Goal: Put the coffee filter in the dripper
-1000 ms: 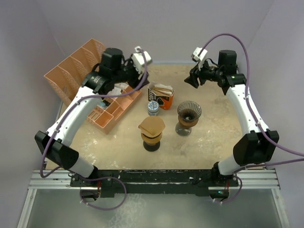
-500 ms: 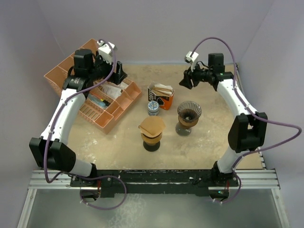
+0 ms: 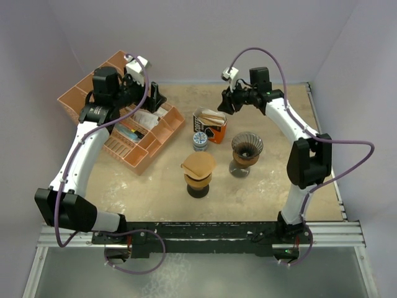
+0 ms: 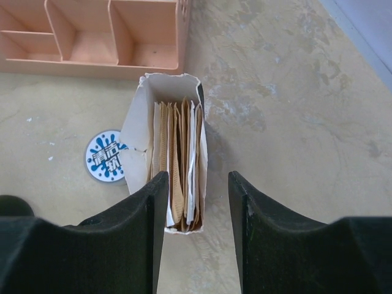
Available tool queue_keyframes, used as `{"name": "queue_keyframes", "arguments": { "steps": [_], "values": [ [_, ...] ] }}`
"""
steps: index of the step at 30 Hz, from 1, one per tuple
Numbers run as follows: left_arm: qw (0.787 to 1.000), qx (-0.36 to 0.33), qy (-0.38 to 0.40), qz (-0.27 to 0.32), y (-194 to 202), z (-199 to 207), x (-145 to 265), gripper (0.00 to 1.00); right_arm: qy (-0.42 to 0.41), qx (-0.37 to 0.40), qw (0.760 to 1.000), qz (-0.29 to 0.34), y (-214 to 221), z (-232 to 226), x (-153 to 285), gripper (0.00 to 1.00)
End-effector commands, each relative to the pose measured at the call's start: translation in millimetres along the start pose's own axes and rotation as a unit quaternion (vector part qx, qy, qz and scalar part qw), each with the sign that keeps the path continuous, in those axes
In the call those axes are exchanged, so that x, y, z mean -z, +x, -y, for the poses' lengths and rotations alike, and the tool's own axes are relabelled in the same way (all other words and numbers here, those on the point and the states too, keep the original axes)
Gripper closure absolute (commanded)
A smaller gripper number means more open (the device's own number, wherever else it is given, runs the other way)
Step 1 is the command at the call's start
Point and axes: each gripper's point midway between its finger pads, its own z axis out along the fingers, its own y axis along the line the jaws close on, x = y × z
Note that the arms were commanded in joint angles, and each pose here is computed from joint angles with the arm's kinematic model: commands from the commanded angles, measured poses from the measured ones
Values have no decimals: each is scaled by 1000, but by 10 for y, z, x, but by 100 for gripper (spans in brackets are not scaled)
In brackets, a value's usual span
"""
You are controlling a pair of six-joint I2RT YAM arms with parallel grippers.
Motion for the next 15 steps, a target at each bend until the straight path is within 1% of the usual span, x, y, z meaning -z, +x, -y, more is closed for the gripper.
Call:
{"name": "queue_keyframes", "arguments": {
  "steps": [1, 8, 15],
  "values": [
    [999, -16, 18, 48, -294, 102, 94, 17, 24, 9, 1000, 15, -181, 108, -18, 56],
    [999, -16, 21, 46, -267, 113, 89, 17, 12, 4, 1000, -2, -52, 60, -85, 63],
    [999, -21, 19, 44, -247, 113, 108, 17, 8, 4, 1000, -9, -10, 17, -84, 71]
  ]
}}
